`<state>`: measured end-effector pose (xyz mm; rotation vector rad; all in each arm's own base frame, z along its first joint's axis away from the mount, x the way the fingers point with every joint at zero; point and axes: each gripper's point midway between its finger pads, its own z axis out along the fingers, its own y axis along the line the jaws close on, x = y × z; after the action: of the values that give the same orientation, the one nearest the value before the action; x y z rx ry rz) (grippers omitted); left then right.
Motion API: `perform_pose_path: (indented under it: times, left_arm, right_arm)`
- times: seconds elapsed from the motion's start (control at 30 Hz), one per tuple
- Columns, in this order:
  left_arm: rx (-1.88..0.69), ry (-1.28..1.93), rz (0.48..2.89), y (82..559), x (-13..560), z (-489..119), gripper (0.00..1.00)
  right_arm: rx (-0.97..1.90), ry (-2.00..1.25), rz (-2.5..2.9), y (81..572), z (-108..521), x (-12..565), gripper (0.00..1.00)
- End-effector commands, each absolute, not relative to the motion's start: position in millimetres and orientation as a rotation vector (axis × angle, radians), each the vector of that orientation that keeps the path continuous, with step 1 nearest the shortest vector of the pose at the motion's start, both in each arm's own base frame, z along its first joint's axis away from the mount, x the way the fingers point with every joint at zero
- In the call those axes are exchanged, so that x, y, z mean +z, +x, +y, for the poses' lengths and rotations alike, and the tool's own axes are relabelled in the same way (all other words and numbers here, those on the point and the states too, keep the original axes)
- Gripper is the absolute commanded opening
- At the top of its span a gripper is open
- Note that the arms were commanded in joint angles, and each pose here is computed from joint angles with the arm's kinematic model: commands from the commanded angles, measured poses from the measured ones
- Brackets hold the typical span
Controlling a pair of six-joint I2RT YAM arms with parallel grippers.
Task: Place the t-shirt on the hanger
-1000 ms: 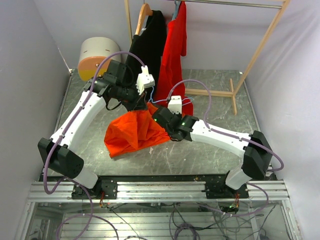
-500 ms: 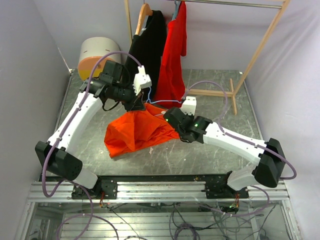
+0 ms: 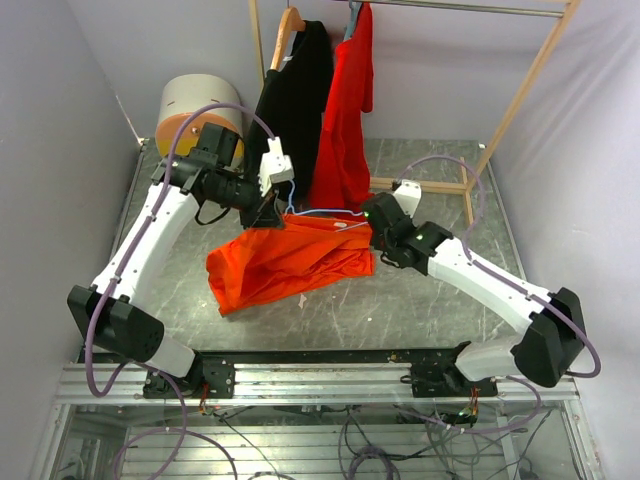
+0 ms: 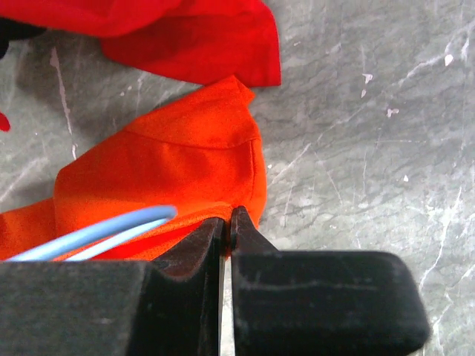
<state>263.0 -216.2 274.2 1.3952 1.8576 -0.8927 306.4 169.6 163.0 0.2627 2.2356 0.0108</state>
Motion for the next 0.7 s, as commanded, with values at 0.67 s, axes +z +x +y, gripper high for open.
perform_pose_path:
  times: [0.67]
  left_arm:
    - [-0.876,1.407,1.869,259,270,-191,0.07]
  right_arm:
    - [-0.158,0.238,2.183,332,88,206,0.0]
